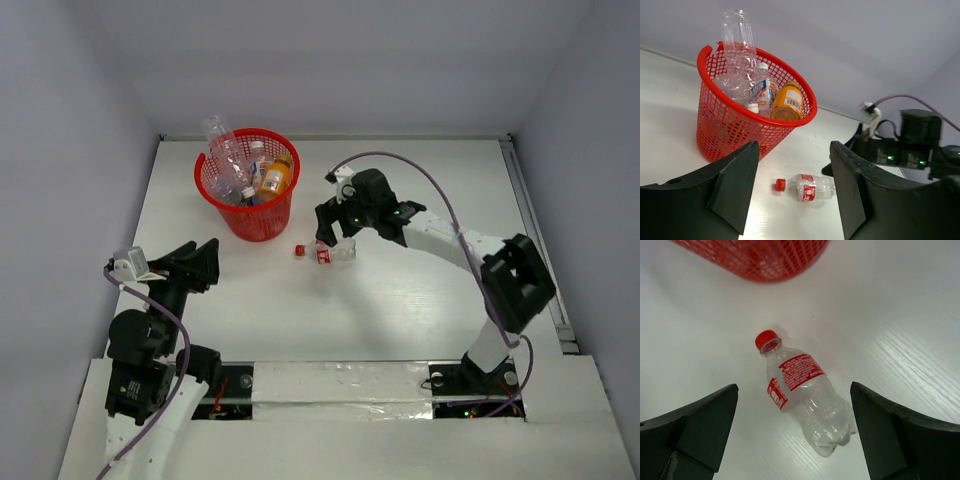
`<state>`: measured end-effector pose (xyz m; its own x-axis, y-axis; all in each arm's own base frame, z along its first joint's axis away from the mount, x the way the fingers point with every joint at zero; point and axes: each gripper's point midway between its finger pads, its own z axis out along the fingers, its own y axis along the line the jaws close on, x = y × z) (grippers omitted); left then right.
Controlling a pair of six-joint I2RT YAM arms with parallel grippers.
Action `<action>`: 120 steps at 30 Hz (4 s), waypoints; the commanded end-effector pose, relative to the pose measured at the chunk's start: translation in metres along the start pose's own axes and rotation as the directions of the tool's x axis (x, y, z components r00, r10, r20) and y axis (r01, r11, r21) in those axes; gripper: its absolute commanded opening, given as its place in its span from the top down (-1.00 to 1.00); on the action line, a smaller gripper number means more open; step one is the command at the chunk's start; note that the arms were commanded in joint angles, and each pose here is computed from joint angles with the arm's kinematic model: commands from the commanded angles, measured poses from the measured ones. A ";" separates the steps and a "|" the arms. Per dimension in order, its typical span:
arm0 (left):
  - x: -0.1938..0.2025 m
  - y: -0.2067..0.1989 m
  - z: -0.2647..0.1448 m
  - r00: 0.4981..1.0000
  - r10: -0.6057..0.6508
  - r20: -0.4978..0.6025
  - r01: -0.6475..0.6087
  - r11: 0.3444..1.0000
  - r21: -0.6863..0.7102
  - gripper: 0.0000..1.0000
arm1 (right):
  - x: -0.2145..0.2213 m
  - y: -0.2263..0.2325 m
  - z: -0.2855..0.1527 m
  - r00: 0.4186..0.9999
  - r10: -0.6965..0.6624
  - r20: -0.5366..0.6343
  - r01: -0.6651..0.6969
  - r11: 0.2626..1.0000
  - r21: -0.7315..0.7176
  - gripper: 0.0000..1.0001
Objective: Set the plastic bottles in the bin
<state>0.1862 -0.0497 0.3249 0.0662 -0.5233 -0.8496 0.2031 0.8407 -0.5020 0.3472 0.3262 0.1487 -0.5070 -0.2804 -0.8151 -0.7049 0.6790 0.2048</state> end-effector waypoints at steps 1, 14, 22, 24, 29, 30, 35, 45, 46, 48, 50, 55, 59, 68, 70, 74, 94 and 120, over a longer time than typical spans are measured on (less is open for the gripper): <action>-0.005 -0.004 0.001 1.000 0.006 0.027 -0.007 1.000 0.021 -0.10 | 0.003 0.006 0.012 0.994 -0.064 -0.088 0.057 0.995 -0.086 -0.99; -0.006 -0.005 0.000 1.000 0.005 0.029 -0.006 1.000 0.029 -0.10 | 0.078 0.011 0.047 0.957 0.006 -0.290 -0.031 0.996 -0.084 -0.99; -0.007 -0.006 -0.001 0.999 0.003 0.034 -0.004 0.999 0.034 -0.10 | 0.100 0.021 0.053 0.951 0.059 -0.303 -0.076 0.996 -0.044 -0.51; -0.006 -0.006 -0.002 0.999 0.004 0.033 -0.006 0.999 0.035 -0.10 | 0.092 0.024 0.048 0.959 0.068 -0.275 -0.084 0.995 -0.047 -0.13; -0.008 -0.006 -0.002 0.999 0.002 0.037 -0.004 0.999 0.037 -0.10 | 0.081 0.056 0.010 0.967 0.033 -0.252 -0.060 0.993 -0.102 0.03; -0.008 -0.006 -0.003 0.999 0.002 0.038 -0.003 0.999 0.038 -0.10 | 0.074 0.065 -0.006 0.972 0.017 -0.236 -0.045 0.992 -0.117 0.03; -0.013 -0.003 -0.006 0.998 -0.005 0.063 0.004 1.000 0.015 -0.10 | 0.049 0.133 -0.053 0.986 -0.092 -0.137 0.045 0.948 -0.315 0.03; -0.016 0.001 -0.008 0.997 -0.013 0.078 0.013 1.000 -0.008 -0.12 | -0.176 0.176 -0.066 0.927 0.008 0.375 0.124 0.937 -0.327 0.03; -0.016 0.001 -0.009 0.997 -0.015 0.079 0.015 1.000 -0.007 -0.12 | -0.193 0.170 -0.060 0.909 0.031 0.416 0.100 0.952 -0.289 0.02; -0.017 0.002 -0.010 0.996 -0.015 0.085 0.016 1.000 -0.007 -0.12 | -0.226 0.165 -0.042 0.869 0.044 0.492 0.088 0.966 -0.243 0.01; -0.018 0.001 -0.010 0.996 -0.016 0.086 0.016 1.000 -0.006 -0.12 | -0.251 0.157 -0.029 0.832 0.056 0.552 0.060 0.980 -0.191 0.01; -0.018 0.001 -0.011 0.996 -0.017 0.090 0.017 1.000 -0.002 -0.12 | -0.288 0.152 0.020 0.787 0.075 0.613 0.025 0.988 -0.153 -0.02; -0.020 0.001 -0.012 0.995 -0.017 0.097 0.018 1.000 -0.005 -0.12 | -0.287 0.141 0.052 0.768 0.110 0.631 -0.032 0.990 -0.134 -0.04; -0.020 0.001 -0.012 0.995 -0.018 0.097 0.018 1.000 -0.002 -0.13 | -0.242 0.120 0.082 0.795 0.141 0.590 -0.108 0.990 -0.091 -0.36; -0.019 0.001 -0.011 0.995 -0.017 0.093 0.017 1.000 -0.004 -0.13 | -0.242 0.119 0.080 0.794 0.137 0.592 -0.108 0.991 -0.084 -0.56; -0.019 0.002 -0.011 0.995 -0.018 0.094 0.019 1.000 -0.011 -0.13 | -0.241 0.119 0.075 0.795 0.136 0.591 -0.110 0.991 -0.081 -0.68; -0.016 0.007 -0.007 0.996 -0.017 0.085 0.020 0.999 -0.037 -0.14 | -0.243 0.108 0.013 0.759 0.134 0.637 -0.143 0.989 -0.038 -0.72; -0.003 0.003 0.007 0.999 0.030 0.015 -0.030 1.000 -0.010 -0.52 | -0.054 -0.033 -0.385 0.148 0.162 0.976 -0.648 0.761 -0.028 0.19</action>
<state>0.1881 -0.0433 0.3180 0.0661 -0.5109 -0.8571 0.1630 0.8529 -0.4959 0.2033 0.0849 0.4236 0.2664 0.7487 -0.6071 -0.3668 0.6612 0.6544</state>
